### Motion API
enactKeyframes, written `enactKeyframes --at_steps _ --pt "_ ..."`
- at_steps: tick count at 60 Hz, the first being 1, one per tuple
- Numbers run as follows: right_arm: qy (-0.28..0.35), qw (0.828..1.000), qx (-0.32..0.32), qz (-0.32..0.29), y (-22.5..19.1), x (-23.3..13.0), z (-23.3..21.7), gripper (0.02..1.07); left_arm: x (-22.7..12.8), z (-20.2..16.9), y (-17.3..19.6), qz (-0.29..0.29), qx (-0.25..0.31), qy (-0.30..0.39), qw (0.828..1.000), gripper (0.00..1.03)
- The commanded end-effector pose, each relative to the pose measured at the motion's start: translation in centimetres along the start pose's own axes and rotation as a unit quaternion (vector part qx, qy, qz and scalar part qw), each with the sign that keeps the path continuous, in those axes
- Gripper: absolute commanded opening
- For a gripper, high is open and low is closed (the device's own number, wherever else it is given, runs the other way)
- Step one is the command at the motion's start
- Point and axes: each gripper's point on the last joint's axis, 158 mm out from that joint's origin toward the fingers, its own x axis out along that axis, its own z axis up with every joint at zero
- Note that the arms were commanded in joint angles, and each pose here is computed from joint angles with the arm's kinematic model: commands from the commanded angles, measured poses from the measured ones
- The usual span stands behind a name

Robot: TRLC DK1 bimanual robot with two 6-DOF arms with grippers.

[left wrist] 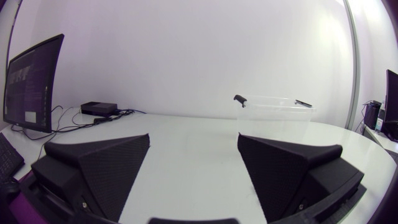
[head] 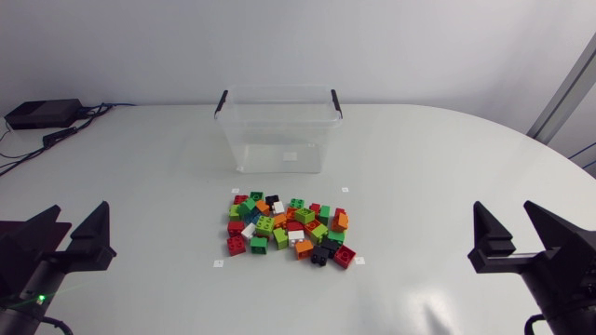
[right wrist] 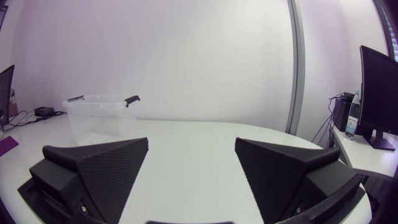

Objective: Place the duplo bricks in the container

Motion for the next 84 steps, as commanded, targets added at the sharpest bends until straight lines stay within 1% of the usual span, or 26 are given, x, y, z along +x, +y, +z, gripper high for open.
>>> enactKeyframes --at_steps 1,8,17,24,33,39,43,49,53,56,61,63,65,69,73,80,84 --pt "-0.008 1.0 0.0 0.003 0.2 0.0 0.0 1.03 -0.3 1.0 -0.3 -0.005 -0.009 -0.006 1.0 0.99" --pt "-0.013 1.0 0.0 0.005 0.3 0.0 0.5 1.03 -0.5 3.6 -0.8 -0.014 -0.012 -0.018 1.0 0.99" --pt "-0.026 1.0 0.0 0.005 0.2 -0.2 1.8 1.03 0.4 6.5 -2.0 -0.033 -0.012 0.001 0.999 0.99" --pt "-0.029 1.0 -0.004 0.005 0.2 -0.3 2.6 1.03 1.4 8.0 -2.5 -0.04 -0.018 0.02 0.999 0.99" --pt "-0.019 1.0 -0.01 0.005 0.2 0.1 3.3 1.03 3.8 7.5 -3.8 -0.051 -0.02 0.087 0.995 0.97" --pt "-0.008 1.0 -0.012 0.005 0.2 0.6 3.7 1.03 5.6 6.2 -5.0 -0.064 -0.013 0.148 0.987 0.96" --pt "0.001 1.0 -0.012 0.005 0.2 1.0 3.8 1.03 6.3 5.0 -6.4 -0.08 -0.004 0.19 0.978 0.96" --pt "0.018 1.0 -0.013 0.004 0.2 1.5 3.7 1.03 7.4 3.3 -6.9 -0.083 0.01 0.253 0.964 0.96" --pt "0.031 0.999 -0.015 0.005 0.2 1.9 3.5 1.03 8.0 2.1 -7.9 -0.094 0.027 0.289 0.952 0.96" --pt "0.04 0.999 -0.016 0.005 0.3 2.2 3.3 1.03 8.2 1.3 -8.7 -0.104 0.033 0.308 0.945 0.95" --pt "0.056 0.998 -0.017 0.006 0.3 2.7 2.9 1.03 9.2 0.1 -9.7 -0.125 0.038 0.334 0.933 0.92" --pt "0.062 0.998 -0.017 0.007 0.3 2.9 2.8 1.03 9.5 -1.0 -10.0 -0.134 0.045 0.355 0.924 0.92" --pt "0.068 0.998 -0.017 0.007 0.3 3.1 2.7 1.03 9.7 -2.0 -10.5 -0.145 0.056 0.369 0.916 0.92" --pt "0.079 0.997 -0.018 0.009 0.4 3.4 2.3 1.03 10.0 -3.1 -11.0 -0.162 0.083 0.381 0.907 0.92" --pt "0.09 0.996 -0.018 0.011 0.5 3.7 2.1 1.03 10.4 -4.6 -11.6 -0.184 0.124 0.394 0.892 0.92" --pt "0.116 0.993 -0.017 0.018 0.7 4.2 1.6 1.03 9.7 -6.4 -12.8 -0.23 0.199 0.409 0.86 0.92" --pt "0.133 0.991 -0.017 0.021 0.8 4.5 1.1 1.02 9.2 -6.8 -13.5 -0.248 0.221 0.411 0.849 0.93"
